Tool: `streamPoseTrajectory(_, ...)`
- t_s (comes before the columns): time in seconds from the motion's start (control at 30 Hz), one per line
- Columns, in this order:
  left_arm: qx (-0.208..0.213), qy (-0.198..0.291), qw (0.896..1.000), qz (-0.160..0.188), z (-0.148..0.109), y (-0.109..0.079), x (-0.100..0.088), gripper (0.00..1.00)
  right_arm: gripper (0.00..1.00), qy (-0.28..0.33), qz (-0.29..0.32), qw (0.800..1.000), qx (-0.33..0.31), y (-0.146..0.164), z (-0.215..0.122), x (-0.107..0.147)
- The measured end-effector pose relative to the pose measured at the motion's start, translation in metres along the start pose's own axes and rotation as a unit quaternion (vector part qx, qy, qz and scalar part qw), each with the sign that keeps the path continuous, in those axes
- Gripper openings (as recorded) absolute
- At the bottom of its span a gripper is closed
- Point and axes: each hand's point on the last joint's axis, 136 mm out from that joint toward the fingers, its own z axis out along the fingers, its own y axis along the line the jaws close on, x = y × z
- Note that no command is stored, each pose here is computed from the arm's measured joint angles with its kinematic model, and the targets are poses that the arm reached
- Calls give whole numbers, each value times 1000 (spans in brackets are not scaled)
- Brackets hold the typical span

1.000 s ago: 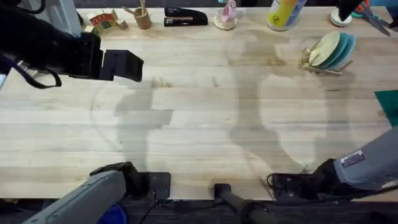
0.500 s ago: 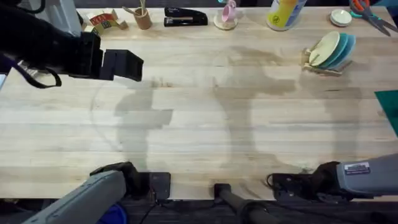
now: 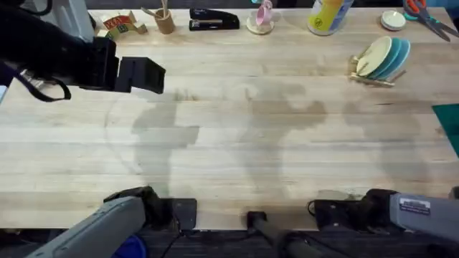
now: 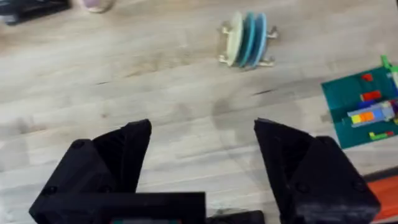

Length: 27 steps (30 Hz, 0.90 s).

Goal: Pick up the plates from the table one by one and place each into a slot on the dish rack.

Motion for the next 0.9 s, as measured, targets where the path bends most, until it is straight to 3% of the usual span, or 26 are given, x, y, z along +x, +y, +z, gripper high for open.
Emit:
streamPoseTrajectory(0.3, 0, 0, 1000, 0, 0, 0, 0, 994, 994, -48, -11, 998, -26, 9, -36, 12)
streamPoseTrajectory(0.63, 0, 0, 1000, 0, 0, 0, 0, 994, 993, -51, -12, 998, -29, 8, -51, 54)
streamPoseTrajectory(0.9, 0, 0, 1000, 0, 0, 0, 0, 993, 994, -73, -14, 997, -31, 8, -67, 72)
